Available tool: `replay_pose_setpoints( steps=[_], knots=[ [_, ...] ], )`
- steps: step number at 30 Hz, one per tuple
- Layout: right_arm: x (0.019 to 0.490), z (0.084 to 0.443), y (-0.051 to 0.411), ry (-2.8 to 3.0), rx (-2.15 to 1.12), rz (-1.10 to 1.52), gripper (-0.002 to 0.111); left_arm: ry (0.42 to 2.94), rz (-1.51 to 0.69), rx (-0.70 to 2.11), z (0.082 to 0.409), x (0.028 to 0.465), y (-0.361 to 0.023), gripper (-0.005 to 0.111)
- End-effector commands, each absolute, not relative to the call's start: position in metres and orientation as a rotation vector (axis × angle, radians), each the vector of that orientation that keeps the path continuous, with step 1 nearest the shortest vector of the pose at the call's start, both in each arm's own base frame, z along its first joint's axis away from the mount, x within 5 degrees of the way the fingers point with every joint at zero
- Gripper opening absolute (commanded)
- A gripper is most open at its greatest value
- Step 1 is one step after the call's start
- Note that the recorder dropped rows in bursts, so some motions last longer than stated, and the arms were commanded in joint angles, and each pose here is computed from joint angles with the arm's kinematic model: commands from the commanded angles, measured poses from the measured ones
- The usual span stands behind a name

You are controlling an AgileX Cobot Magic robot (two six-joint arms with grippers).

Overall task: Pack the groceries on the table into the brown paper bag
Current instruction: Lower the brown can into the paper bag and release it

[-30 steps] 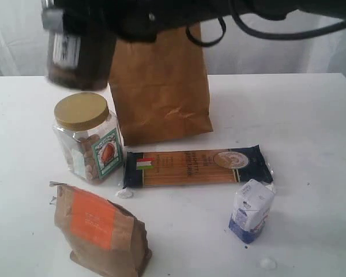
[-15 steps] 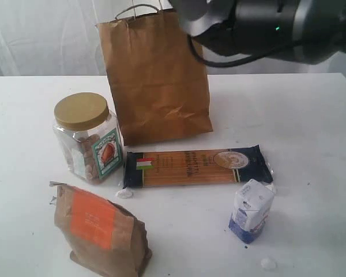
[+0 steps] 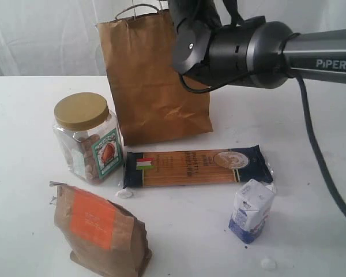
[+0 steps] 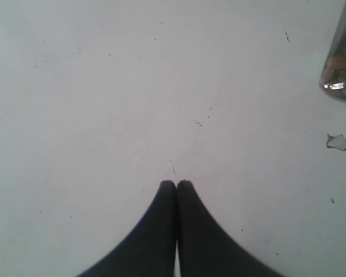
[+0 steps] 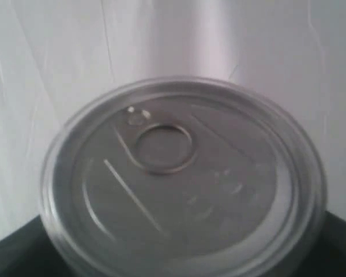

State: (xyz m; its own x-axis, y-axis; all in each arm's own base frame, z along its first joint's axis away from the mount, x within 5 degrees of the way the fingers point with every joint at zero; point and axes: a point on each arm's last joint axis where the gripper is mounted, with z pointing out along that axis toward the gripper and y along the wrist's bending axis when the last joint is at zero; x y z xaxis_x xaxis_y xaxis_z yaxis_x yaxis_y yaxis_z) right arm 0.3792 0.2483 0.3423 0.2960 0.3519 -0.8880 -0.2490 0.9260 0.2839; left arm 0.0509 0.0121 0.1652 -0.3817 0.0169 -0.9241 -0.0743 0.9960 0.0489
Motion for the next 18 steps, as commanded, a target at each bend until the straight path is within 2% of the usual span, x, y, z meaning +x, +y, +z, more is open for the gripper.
replay_pose_setpoints(
  steps=[1,6,13,18],
  knots=[
    [0.385,0.352,0.234,1.123,0.126,0.347,0.000,1.958,0.098,-0.034,0.164,0.051,0.012,0.000],
    [0.394,0.338,0.231,1.140,0.160,0.359,0.000,1.958,0.098,-0.034,0.164,0.051,0.012,0.000],
    [0.412,0.313,0.216,1.062,0.358,0.521,0.000,1.958,0.098,-0.034,0.164,0.051,0.012,0.000],
    [0.421,0.308,0.204,1.009,0.421,0.625,0.000,1.958,0.098,-0.034,0.164,0.051,0.012,0.000]
  ],
)
